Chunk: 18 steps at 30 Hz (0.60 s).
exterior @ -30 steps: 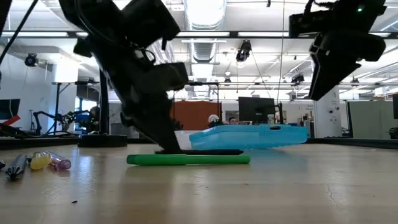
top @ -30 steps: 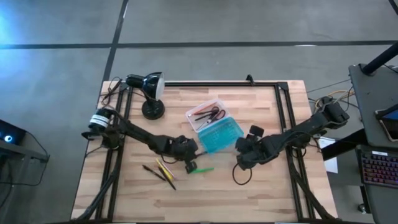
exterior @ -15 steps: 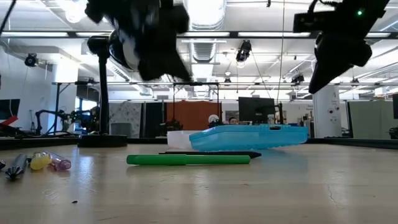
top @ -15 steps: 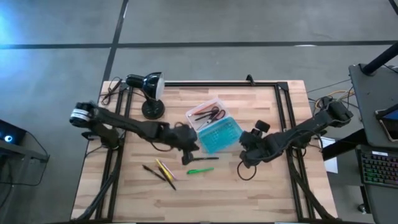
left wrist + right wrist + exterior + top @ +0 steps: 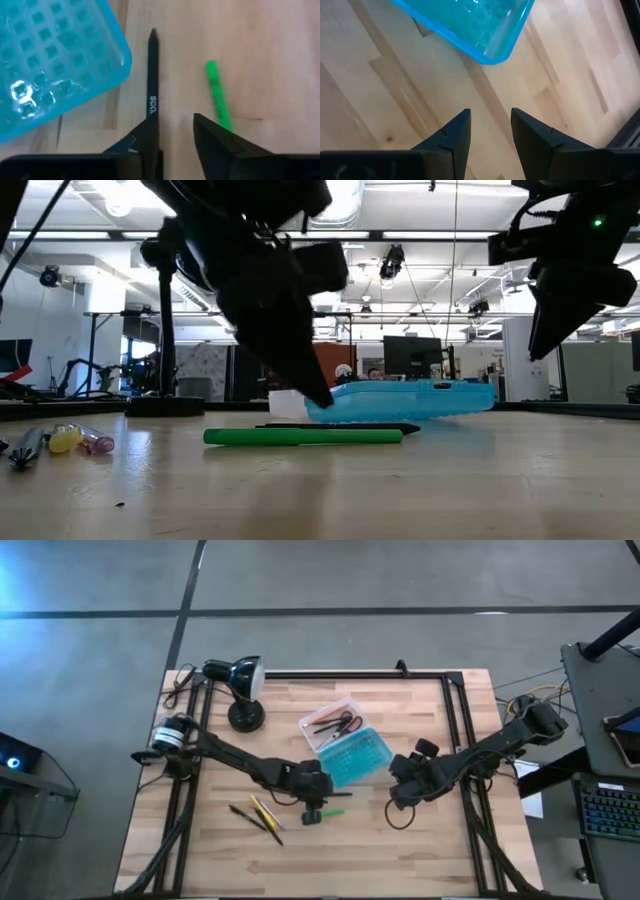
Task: Pick & place school supplies into a supply box
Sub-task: Put the right black pen into the supply box
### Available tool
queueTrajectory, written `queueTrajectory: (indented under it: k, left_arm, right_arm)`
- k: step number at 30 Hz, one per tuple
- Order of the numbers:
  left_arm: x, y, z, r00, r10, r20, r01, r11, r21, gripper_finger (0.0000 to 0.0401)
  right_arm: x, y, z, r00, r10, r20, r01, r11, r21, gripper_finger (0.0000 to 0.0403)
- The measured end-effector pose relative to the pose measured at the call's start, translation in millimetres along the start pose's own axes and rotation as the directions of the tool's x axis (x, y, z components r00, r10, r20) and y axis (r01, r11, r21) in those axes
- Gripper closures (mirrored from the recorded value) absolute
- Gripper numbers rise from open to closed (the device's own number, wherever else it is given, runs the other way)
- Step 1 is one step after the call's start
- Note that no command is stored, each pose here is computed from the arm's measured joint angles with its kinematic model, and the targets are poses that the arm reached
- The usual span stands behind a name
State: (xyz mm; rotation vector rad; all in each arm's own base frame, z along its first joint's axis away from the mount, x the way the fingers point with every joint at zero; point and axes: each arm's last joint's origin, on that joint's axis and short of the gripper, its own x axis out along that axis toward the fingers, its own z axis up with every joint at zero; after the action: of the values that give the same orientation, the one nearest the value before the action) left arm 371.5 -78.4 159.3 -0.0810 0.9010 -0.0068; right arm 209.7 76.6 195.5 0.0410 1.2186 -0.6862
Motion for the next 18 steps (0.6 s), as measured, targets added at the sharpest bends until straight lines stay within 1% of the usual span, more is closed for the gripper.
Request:
queueTrajectory:
  k: [2,3,5,10,12,14,16,18]
  left_arm:
    - [7.0,2.8,-1.5,0.999,0.032,-0.020,-0.032,0.999,-0.003,0.0285]
    - [10.0,4.6,-1.2,0.999,0.033,-0.026,-0.033,0.999,-0.008,0.0283]
    - [16.3,7.1,-2.1,0.999,0.029,-0.041,-0.030,0.999,-0.014,0.0282]
    - [32.1,12.7,-13.1,0.992,0.056,-0.113,-0.058,0.998,-0.015,0.0287]
    - [35.6,13.5,-16.4,0.989,0.059,-0.133,-0.061,0.998,-0.012,0.0303]
    - [38.3,13.4,-19.8,0.986,0.064,-0.154,-0.066,0.998,-0.007,0.0331]
    - [40.1,13.1,-23.2,0.981,0.068,-0.180,-0.070,0.998,-0.004,0.0368]
    - [39.8,12.5,-27.0,0.974,0.066,-0.215,-0.070,0.997,-0.013,0.0386]
  right_arm:
    - [0.6,-0.2,-0.6,1.000,-0.003,-0.002,0.003,1.000,-0.002,0.0274]
    - [0.8,-0.1,-0.7,1.000,-0.002,-0.001,0.002,1.000,-0.001,0.0275]
    - [1.5,0.0,-1.2,1.000,-0.002,-0.001,0.002,1.000,-0.002,0.0277]
    - [4.0,0.5,-2.6,1.000,-0.001,0.000,0.001,1.000,-0.001,0.0277]
    - [5.2,0.2,-3.7,1.000,-0.005,-0.003,0.005,1.000,-0.004,0.0278]
    - [5.9,0.0,-4.3,1.000,-0.007,-0.005,0.007,1.000,-0.005,0.0280]
    - [6.8,-0.3,-5.2,1.000,-0.010,-0.007,0.010,1.000,-0.008,0.0283]
    - [7.2,-0.3,-5.4,1.000,-0.010,-0.007,0.010,1.000,-0.008,0.0285]
